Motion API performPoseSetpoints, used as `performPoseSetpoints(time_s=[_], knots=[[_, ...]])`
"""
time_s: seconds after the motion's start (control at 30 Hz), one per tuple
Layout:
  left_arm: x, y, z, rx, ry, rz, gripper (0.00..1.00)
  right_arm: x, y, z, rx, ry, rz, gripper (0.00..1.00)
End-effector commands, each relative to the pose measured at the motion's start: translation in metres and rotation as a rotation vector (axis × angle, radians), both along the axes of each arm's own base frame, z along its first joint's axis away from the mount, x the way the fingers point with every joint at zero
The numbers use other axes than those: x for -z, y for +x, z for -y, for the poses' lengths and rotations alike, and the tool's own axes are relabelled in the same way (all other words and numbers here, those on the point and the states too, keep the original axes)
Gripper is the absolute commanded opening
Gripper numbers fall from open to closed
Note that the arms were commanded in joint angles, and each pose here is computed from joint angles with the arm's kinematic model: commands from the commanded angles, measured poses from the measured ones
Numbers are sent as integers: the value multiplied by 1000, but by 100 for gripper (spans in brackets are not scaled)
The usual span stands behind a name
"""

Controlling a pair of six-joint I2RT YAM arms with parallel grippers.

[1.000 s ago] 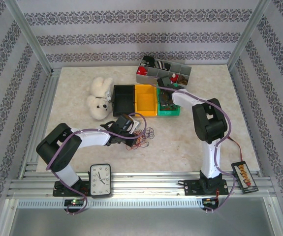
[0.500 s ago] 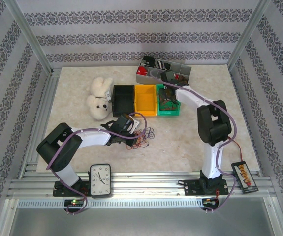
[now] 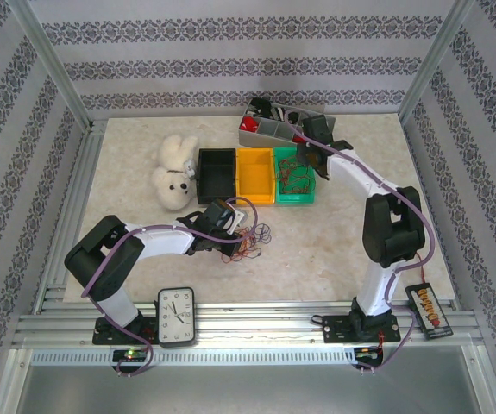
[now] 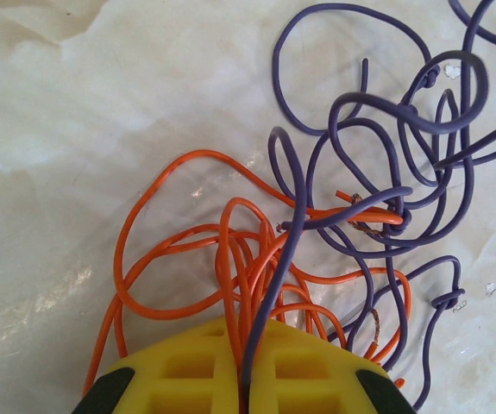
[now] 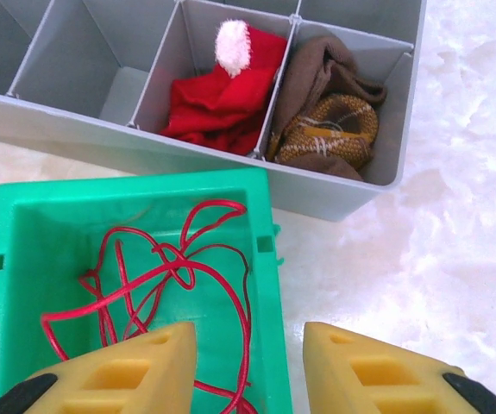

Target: Untangle the cables

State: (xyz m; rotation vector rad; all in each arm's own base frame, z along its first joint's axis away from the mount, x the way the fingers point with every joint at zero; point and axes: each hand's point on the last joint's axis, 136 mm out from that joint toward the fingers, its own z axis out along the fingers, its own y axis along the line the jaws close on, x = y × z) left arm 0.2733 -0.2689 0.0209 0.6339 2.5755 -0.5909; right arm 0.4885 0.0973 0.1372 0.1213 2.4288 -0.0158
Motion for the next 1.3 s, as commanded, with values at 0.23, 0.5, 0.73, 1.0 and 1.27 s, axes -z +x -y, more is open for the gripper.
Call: performPoseSetpoints(time_s=[0.23, 0.5, 0.73, 1.0, 1.27], knots=[[2, 1, -2, -7, 16, -14, 0, -9, -33, -50, -192, 136, 11, 39], [2, 1, -2, -13, 16, -17, 0, 3, -55, -93, -306, 132, -11, 39], [-1, 0, -4, -18, 8, -8, 0, 3, -82, -100, -347, 143, -29, 39], [3, -1, -1, -7, 4, -22, 0, 29, -168, -104, -444, 253, -138, 41], [2, 1, 4, 8, 0, -31, 0, 62, -206, -134, -576, 316, -253, 41]])
